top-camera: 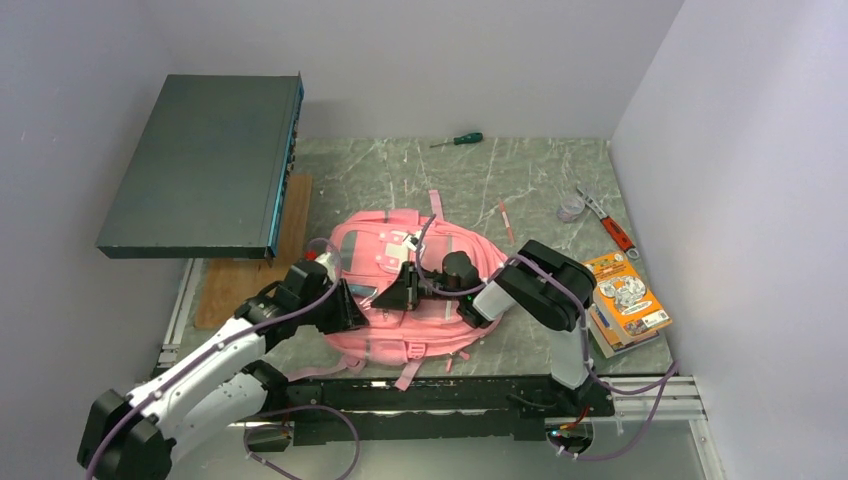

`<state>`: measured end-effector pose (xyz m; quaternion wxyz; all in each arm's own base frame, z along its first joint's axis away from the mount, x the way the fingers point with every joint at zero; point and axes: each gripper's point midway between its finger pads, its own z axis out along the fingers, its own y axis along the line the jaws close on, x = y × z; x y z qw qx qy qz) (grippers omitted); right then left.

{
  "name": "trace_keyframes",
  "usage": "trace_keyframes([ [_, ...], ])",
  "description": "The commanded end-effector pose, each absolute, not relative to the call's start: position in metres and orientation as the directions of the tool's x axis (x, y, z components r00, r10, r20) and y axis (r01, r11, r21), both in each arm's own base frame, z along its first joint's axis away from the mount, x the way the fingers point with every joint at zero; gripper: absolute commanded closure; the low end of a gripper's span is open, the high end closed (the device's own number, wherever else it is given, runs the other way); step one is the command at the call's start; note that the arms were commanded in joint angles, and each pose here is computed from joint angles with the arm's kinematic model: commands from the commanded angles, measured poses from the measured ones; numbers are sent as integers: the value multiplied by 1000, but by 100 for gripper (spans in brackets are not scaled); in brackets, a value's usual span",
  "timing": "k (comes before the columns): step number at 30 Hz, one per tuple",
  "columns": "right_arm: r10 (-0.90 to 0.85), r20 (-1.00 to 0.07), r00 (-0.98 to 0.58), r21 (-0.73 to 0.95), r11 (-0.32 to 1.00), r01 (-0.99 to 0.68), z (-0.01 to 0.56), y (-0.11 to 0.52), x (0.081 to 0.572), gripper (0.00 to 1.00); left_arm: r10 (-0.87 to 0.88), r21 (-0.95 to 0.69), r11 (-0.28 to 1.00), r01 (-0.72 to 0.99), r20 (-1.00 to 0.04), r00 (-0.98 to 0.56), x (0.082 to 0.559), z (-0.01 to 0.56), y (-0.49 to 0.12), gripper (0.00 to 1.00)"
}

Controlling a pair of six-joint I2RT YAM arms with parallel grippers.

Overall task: Pack the student bag
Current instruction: Zip the student bag at the center of the board.

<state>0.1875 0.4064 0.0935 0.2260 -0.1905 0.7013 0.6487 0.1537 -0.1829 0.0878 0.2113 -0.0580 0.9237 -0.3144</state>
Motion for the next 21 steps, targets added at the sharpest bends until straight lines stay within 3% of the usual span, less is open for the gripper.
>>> trace_keyframes([
  [1,152,-571,-807,821,108,-560,120,402,214,100,-261,-556,829,-65,-281,-924,149,52,-176,65],
  [5,175,-581,-795,811,199,-550,116,400,240,100,-276,-466,875,-129,-261,-925,142,30,-157,67],
  [8,215,-581,-785,795,359,-489,101,390,273,100,-283,-430,890,-150,-265,-922,138,26,-146,67],
  [15,161,-745,-648,626,505,-594,119,390,342,99,-298,-428,890,-160,-278,-913,138,28,-141,67],
  [21,-57,-772,-633,460,637,-618,135,367,348,58,-253,-466,883,-55,-372,-893,153,56,-149,61],
])
